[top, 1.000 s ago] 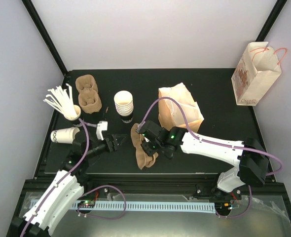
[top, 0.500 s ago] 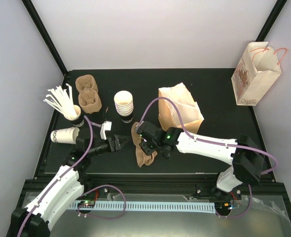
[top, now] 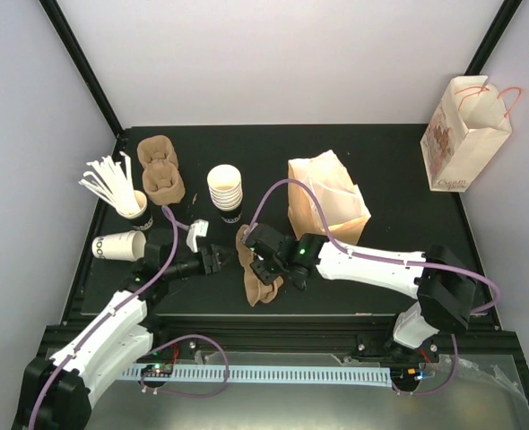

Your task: Pack the takeout coffee

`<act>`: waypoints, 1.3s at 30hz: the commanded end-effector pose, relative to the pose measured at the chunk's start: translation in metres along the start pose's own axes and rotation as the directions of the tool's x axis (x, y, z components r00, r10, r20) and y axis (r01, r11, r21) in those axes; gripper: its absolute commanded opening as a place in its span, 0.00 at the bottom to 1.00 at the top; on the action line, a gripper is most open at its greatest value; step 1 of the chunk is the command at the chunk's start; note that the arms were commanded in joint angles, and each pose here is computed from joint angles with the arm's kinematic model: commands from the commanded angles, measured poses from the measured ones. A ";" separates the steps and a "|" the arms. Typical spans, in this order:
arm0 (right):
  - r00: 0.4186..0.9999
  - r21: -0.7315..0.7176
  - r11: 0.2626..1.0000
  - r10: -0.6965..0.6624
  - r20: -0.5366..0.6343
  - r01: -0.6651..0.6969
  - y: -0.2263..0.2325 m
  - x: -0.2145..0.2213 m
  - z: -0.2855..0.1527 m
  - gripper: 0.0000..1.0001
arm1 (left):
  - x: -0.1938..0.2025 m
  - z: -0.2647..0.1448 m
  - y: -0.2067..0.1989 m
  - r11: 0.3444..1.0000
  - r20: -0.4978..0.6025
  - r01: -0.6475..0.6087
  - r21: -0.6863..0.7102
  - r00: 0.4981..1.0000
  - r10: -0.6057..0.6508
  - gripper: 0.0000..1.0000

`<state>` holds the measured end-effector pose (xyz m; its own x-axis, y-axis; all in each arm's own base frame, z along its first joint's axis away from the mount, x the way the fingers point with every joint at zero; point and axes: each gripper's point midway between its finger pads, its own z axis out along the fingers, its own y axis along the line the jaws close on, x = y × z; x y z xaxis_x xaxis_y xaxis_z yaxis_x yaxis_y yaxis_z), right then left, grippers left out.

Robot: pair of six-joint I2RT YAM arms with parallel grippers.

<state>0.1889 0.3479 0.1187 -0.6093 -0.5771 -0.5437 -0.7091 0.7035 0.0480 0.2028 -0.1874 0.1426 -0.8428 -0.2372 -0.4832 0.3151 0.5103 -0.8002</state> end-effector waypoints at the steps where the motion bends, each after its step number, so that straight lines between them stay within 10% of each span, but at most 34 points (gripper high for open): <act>1: 0.999 0.008 1.000 -0.010 0.035 0.010 0.005 -0.012 0.000 0.10 | -0.012 0.000 -0.019 0.998 0.003 -0.054 0.036 0.999 0.054 0.53; 18: 0.997 0.010 0.998 -0.066 0.030 0.066 0.019 -0.012 0.003 0.11 | -0.005 0.029 -0.019 0.999 -0.095 -0.037 0.023 0.995 0.039 0.56; 39: 0.999 0.050 0.997 -0.052 -0.015 0.053 0.014 -0.002 0.012 0.11 | -0.006 0.038 -0.011 0.999 -0.126 -0.034 -0.009 0.991 0.033 0.17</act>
<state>0.1775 0.3610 0.1075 -0.5639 -0.6379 -0.5245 -0.7491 0.6624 -0.0002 0.2152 -0.2185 0.1271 -0.9021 -0.1284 -0.4120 0.2865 0.5358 -0.7943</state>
